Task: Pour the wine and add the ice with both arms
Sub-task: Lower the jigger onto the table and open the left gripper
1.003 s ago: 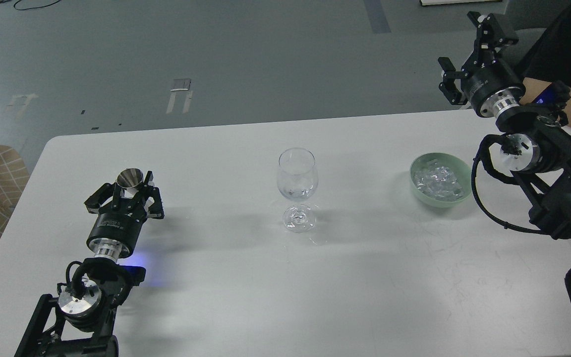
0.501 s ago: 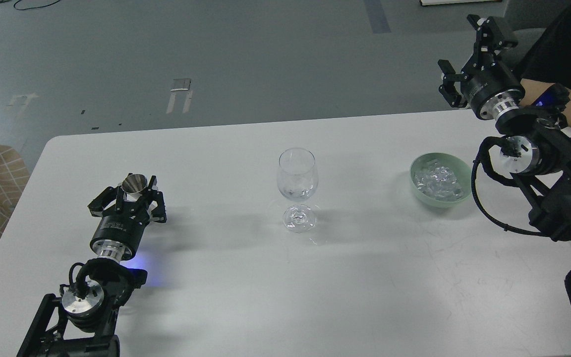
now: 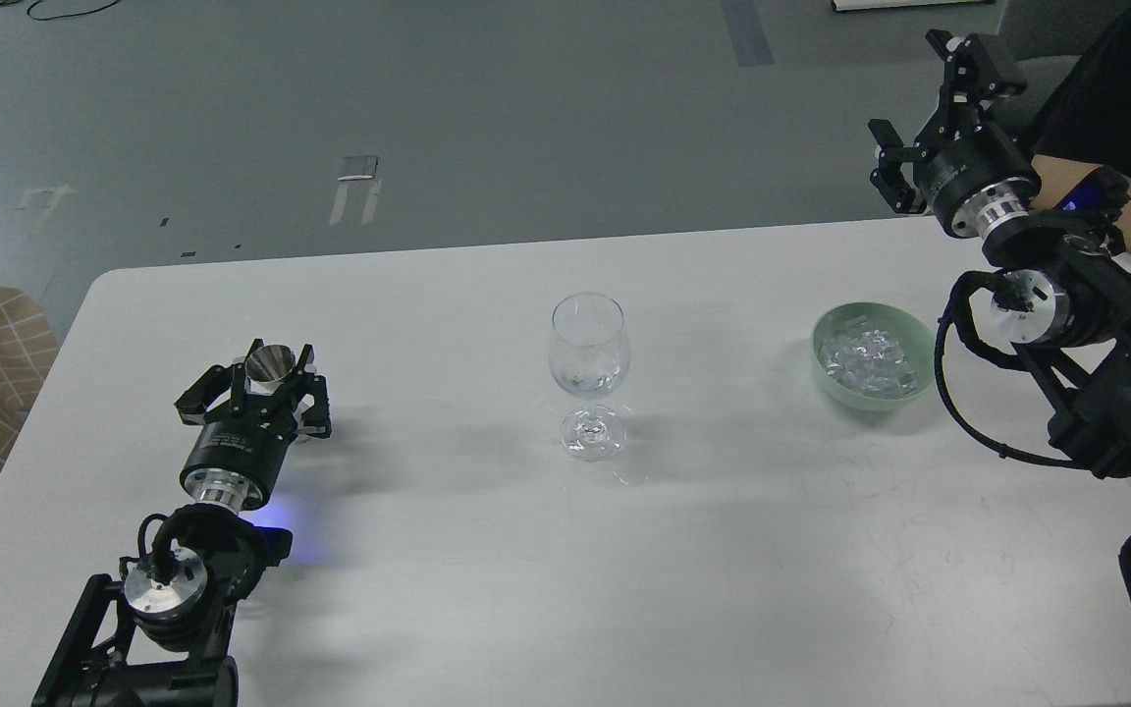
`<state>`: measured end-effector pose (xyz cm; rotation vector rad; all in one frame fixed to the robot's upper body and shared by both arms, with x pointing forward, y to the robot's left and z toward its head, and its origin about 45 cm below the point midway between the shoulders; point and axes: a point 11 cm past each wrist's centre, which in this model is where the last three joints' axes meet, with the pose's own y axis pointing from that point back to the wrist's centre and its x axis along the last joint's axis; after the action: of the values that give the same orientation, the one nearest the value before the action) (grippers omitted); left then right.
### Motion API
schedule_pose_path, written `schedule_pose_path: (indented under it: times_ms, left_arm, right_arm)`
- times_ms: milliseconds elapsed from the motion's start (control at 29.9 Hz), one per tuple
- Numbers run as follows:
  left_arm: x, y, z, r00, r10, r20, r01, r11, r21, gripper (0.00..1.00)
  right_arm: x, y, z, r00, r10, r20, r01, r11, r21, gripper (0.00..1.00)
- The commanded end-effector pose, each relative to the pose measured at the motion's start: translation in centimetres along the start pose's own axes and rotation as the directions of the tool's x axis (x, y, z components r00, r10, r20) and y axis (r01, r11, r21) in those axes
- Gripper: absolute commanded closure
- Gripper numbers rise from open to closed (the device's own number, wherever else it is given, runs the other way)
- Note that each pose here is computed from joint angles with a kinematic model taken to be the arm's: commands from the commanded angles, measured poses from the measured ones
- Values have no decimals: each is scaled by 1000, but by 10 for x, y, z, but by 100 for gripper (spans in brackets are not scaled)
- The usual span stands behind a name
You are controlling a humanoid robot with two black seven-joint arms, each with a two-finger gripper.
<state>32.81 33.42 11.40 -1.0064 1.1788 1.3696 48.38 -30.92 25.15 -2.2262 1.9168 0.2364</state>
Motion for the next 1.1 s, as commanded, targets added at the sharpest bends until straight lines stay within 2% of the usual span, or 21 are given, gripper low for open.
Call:
schedule_pose_path:
  times_ms: [0,334,435,468,501,836,1070]
  left_arm:
    - [1,0,0,1000,2,3,-2,1000,1,44]
    - [2,0,0,1000,11,4,-11,1000,2,36]
    - [1,0,0,1000,8,5,-8,1000,4,23]
    - [1,0,0,1000,10,5,-10,1000,4,11]
    - [1,0,0,1000,8,5,-8,1000,7,4]
    - [2,4,2,1000,10,17,-11,1000,17,2]
    - [12,21,9,999,32,33,-32,999,22,2]
  right_arm:
    - [0,0,0,1000,0,0,0,1000,0,0]
    - [0,0,0,1000,0,0,0,1000,0,0]
    - [0,0,-1,1000,-1,0,1,1000,2,0]
    - [0,0,-1,1000,-1,0,1,1000,2,0]
    - [-1,0,-1,1000,-2,0,2,1000,2,0]
    - [-1,-1,-2,1000,-2,0,2,1000,5,0]
    - [-1,-1,-2,1000,-2,0,2,1000,5,0]
